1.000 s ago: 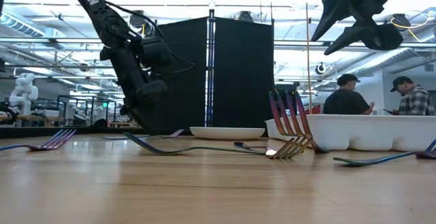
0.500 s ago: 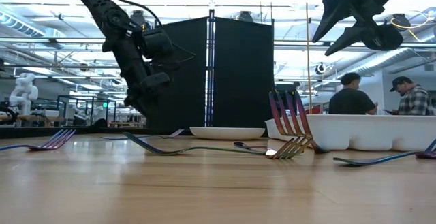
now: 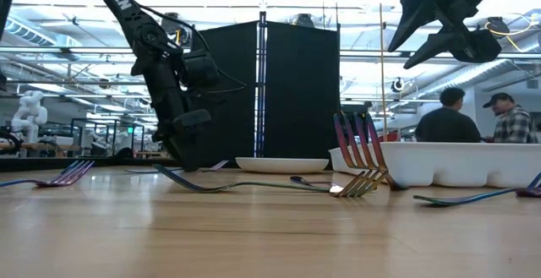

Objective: Sort silverware
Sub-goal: Put the purple fork into the white silverware tray

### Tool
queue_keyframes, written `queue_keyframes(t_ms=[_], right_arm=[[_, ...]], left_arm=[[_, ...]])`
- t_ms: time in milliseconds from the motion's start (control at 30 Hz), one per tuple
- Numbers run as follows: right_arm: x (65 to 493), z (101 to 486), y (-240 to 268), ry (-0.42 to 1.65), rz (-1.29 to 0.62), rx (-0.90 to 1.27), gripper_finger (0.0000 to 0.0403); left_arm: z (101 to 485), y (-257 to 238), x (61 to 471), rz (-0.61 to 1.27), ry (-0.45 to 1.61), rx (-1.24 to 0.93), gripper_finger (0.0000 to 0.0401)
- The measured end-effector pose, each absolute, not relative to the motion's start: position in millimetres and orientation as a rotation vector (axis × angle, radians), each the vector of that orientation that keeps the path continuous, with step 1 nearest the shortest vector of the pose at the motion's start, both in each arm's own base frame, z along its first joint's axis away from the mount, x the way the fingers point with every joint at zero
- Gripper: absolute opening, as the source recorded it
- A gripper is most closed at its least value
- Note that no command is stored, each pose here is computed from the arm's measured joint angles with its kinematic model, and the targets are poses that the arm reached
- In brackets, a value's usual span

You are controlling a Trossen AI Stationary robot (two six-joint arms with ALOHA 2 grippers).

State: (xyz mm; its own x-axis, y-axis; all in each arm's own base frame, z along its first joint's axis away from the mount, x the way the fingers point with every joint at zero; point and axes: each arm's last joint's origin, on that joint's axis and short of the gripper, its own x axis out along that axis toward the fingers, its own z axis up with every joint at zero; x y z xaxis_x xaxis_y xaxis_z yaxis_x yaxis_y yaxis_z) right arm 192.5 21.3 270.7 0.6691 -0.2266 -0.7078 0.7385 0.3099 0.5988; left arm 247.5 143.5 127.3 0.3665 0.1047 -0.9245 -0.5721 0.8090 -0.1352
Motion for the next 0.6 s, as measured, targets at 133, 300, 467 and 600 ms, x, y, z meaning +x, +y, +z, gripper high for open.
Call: queue_keyframes(t_ms=[133, 300, 467, 600], right_arm=[[192.5, 270.7, 21.4, 0.56, -0.683, 1.084, 0.016], [192.6, 270.6, 21.4, 0.56, -0.683, 1.083, 0.016], [192.6, 270.6, 21.4, 0.561, -0.682, 1.081, 0.016], [192.5, 270.6, 22.1, 0.563, -0.678, 1.079, 0.016]], left_arm=[[126.0, 143.0, 247.4, 0.444, 1.126, -0.494, 0.0138], [125.3, 143.5, 245.7, 0.466, 1.136, -0.52, 0.0054], [124.8, 145.4, 243.8, 0.475, 1.13, -0.575, 0.0009], [127.0, 147.5, 240.8, 0.437, 1.101, -0.709, 0.0003]])
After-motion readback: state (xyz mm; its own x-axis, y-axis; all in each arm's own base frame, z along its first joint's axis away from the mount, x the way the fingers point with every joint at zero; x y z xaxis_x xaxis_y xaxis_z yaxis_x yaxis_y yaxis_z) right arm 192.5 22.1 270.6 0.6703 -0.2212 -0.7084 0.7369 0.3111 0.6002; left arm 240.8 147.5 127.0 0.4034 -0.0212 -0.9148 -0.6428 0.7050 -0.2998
